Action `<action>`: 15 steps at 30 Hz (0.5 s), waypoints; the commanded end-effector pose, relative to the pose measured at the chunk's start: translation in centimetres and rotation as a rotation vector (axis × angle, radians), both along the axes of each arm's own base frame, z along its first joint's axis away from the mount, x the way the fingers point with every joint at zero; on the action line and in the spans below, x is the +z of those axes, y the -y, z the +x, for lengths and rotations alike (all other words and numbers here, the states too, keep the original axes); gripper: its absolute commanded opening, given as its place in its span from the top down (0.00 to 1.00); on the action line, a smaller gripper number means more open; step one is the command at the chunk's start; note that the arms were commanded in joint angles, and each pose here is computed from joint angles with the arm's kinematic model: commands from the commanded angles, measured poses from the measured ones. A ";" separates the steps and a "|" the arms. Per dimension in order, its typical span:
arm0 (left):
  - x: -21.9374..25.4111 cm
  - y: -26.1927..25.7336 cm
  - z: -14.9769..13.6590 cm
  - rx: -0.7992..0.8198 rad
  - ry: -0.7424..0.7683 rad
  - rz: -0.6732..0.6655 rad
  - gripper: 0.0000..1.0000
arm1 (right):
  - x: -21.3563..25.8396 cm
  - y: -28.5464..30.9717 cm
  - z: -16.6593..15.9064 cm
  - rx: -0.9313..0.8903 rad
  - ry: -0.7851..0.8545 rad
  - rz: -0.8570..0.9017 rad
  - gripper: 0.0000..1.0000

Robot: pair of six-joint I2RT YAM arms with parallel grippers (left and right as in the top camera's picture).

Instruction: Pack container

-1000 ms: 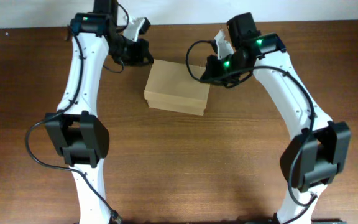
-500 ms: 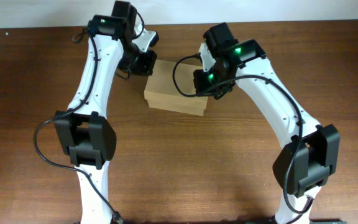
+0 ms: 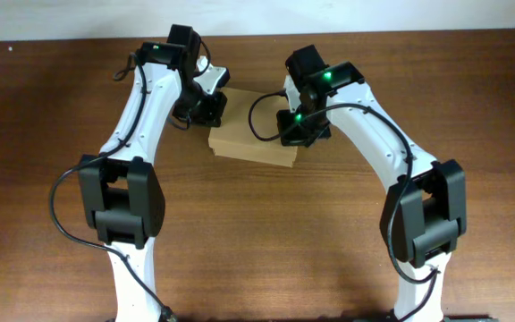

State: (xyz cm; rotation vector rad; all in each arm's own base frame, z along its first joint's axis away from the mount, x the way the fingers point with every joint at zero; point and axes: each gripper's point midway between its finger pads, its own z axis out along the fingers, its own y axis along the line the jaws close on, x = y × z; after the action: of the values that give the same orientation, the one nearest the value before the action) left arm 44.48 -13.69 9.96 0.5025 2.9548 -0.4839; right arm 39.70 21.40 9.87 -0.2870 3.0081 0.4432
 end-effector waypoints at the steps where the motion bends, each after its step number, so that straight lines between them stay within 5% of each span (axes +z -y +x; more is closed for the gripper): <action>1: -1.7 -0.1 -0.9 -0.021 -0.043 0.025 0.98 | -1.2 1.1 0.5 -0.003 -0.008 -0.034 0.96; 7: 2.3 0.0 0.6 -0.018 0.060 0.014 0.98 | 5.4 4.6 3.3 -0.063 0.116 -0.001 0.96; 15: 18.2 -4.2 3.3 0.088 0.480 0.162 0.97 | 20.0 10.4 2.5 -0.115 0.352 -0.042 0.96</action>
State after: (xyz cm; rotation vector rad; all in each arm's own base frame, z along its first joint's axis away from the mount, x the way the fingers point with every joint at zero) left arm 47.93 -12.52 18.34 0.4924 2.7569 -0.3073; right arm 43.19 12.44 21.28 -0.1162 2.8838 0.3426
